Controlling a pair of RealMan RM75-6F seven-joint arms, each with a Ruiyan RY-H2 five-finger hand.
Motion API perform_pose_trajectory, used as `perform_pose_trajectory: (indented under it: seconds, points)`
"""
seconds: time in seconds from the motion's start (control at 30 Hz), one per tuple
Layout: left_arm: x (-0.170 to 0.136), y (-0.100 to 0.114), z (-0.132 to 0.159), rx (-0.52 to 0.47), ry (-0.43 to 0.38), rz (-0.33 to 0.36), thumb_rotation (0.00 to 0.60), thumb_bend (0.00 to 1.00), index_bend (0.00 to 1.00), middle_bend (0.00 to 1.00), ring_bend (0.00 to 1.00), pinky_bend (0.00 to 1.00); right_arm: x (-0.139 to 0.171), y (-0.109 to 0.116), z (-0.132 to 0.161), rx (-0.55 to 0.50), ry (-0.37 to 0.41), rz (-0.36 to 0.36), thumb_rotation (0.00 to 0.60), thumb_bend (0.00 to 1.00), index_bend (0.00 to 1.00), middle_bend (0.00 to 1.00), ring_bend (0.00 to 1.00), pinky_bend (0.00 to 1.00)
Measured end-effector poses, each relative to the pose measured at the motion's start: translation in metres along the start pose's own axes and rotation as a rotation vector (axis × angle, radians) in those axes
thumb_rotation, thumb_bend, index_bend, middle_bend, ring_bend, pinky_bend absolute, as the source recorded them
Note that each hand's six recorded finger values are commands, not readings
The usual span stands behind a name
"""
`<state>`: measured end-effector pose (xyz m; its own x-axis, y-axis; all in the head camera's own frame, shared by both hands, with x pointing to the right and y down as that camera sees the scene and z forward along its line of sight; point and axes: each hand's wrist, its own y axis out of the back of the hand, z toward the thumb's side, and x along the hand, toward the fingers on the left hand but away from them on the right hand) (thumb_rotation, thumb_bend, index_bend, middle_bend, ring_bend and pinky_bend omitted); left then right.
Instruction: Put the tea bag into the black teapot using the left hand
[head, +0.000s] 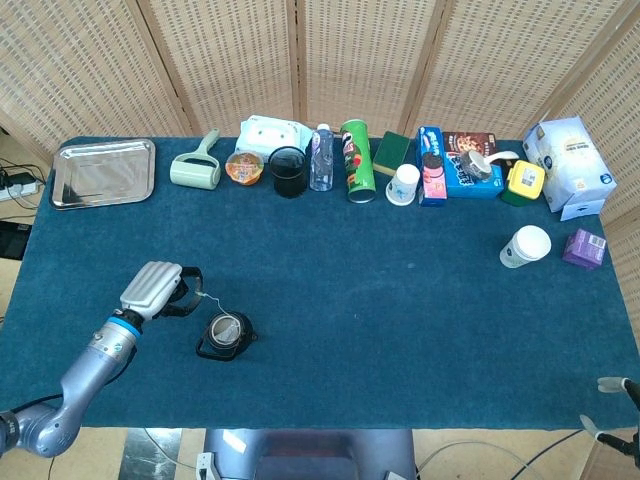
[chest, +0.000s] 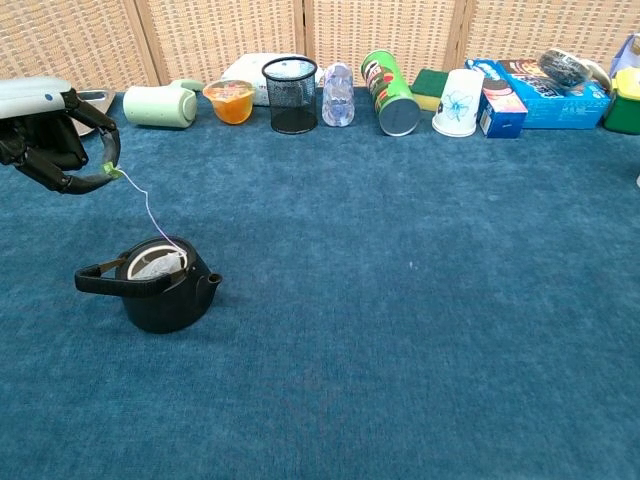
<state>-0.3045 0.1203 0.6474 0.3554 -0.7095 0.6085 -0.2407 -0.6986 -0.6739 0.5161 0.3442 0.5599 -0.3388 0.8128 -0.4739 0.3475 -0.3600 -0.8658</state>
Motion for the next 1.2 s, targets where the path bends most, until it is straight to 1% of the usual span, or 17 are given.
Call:
perform_pose_trajectory:
  seconds: [0.03, 0.07, 0.13, 0.2, 0.27, 0.33, 0.4, 0.47, 0.63, 0.67, 0.73, 0.8, 0.87, 0.9, 1.0, 1.13, 1.2]
  points:
    - [0.001, 0.000, -0.001, 0.005, 0.005, 0.001, 0.600, 0.46, 0.62, 1.00, 1.00, 0.96, 0.000, 0.000, 0.000, 0.000, 0.000, 0.001, 0.600, 0.22, 0.36, 0.39, 0.32, 0.30]
    - [0.002, -0.001, -0.001, 0.010, 0.009, 0.000, 0.600, 0.46, 0.60, 1.00, 1.00, 0.96, 0.000, 0.000, 0.000, 0.000, 0.000, 0.001, 0.600, 0.22, 0.36, 0.39, 0.32, 0.30]
    - [0.003, -0.002, -0.002, 0.022, 0.018, -0.010, 0.600, 0.43, 0.51, 1.00, 1.00, 0.96, -0.001, 0.000, 0.000, -0.001, 0.000, 0.001, 0.600, 0.22, 0.36, 0.39, 0.32, 0.30]
    - [0.004, -0.003, -0.003, 0.027, 0.024, -0.016, 0.600, 0.41, 0.36, 1.00, 1.00, 0.96, -0.001, 0.000, 0.000, -0.001, 0.000, 0.001, 0.600, 0.22, 0.36, 0.39, 0.32, 0.30]
    - [0.005, -0.003, -0.002, 0.032, 0.029, -0.018, 0.600, 0.40, 0.26, 1.00, 1.00, 0.96, -0.001, 0.000, 0.000, -0.001, -0.001, 0.000, 0.600, 0.22, 0.36, 0.39, 0.32, 0.30]
    - [0.005, -0.004, -0.002, 0.032, 0.032, -0.023, 0.600, 0.40, 0.17, 1.00, 1.00, 0.96, -0.001, 0.000, 0.000, 0.000, -0.001, 0.000, 0.600, 0.22, 0.36, 0.39, 0.32, 0.30]
    - [0.004, -0.004, -0.003, 0.034, 0.035, -0.028, 0.600, 0.39, 0.06, 1.00, 1.00, 0.96, -0.001, 0.000, 0.000, 0.000, 0.000, 0.000, 0.600, 0.22, 0.36, 0.39, 0.32, 0.30]
    - [0.003, -0.004, -0.003, 0.043, 0.039, -0.035, 0.600, 0.38, 0.00, 1.00, 1.00, 0.96, -0.001, 0.000, 0.000, 0.000, 0.001, 0.001, 0.600, 0.22, 0.36, 0.39, 0.32, 0.30]
    - [-0.001, -0.001, 0.001, 0.049, 0.023, -0.052, 0.600, 0.36, 0.00, 1.00, 1.00, 0.96, -0.002, 0.000, 0.001, 0.000, 0.005, 0.003, 0.600, 0.22, 0.36, 0.40, 0.32, 0.30]
    - [-0.003, 0.000, 0.003, 0.053, 0.013, -0.057, 0.600, 0.38, 0.02, 1.00, 1.00, 0.96, -0.002, -0.001, 0.002, 0.001, 0.006, 0.004, 0.600, 0.22, 0.36, 0.40, 0.32, 0.30]
    - [-0.005, 0.000, 0.007, 0.065, -0.007, -0.072, 0.600, 0.49, 0.05, 1.00, 1.00, 0.96, -0.002, -0.001, 0.002, 0.001, 0.007, 0.004, 0.600, 0.22, 0.36, 0.40, 0.32, 0.30]
    - [-0.008, 0.001, 0.010, 0.090, -0.030, -0.093, 0.600, 0.76, 0.07, 1.00, 1.00, 0.96, -0.002, 0.000, 0.002, 0.002, 0.008, 0.004, 0.600, 0.22, 0.36, 0.40, 0.32, 0.30]
    - [-0.011, 0.003, 0.015, 0.140, -0.060, -0.123, 0.600, 0.91, 0.07, 1.00, 1.00, 0.96, -0.002, -0.001, 0.003, 0.002, 0.009, 0.007, 0.600, 0.22, 0.36, 0.40, 0.32, 0.30]
    - [-0.013, 0.004, 0.017, 0.167, -0.071, -0.137, 0.600, 0.95, 0.07, 1.00, 1.00, 0.96, -0.002, -0.002, 0.003, 0.001, 0.009, 0.008, 0.600, 0.22, 0.36, 0.40, 0.32, 0.30]
    - [-0.018, 0.004, 0.023, 0.242, -0.099, -0.195, 0.600, 1.00, 0.07, 1.00, 1.00, 0.96, -0.002, -0.003, 0.003, -0.001, 0.010, 0.011, 0.600, 0.22, 0.36, 0.40, 0.32, 0.30]
    - [-0.023, 0.005, 0.032, 0.309, -0.127, -0.275, 0.600, 1.00, 0.07, 1.00, 1.00, 0.96, -0.002, -0.004, 0.002, -0.005, 0.008, 0.012, 0.600, 0.22, 0.36, 0.40, 0.32, 0.30]
    - [-0.025, 0.006, 0.035, 0.337, -0.135, -0.305, 0.600, 1.00, 0.09, 1.00, 1.00, 0.96, -0.002, -0.004, 0.002, -0.006, 0.007, 0.011, 0.600, 0.22, 0.36, 0.40, 0.32, 0.30]
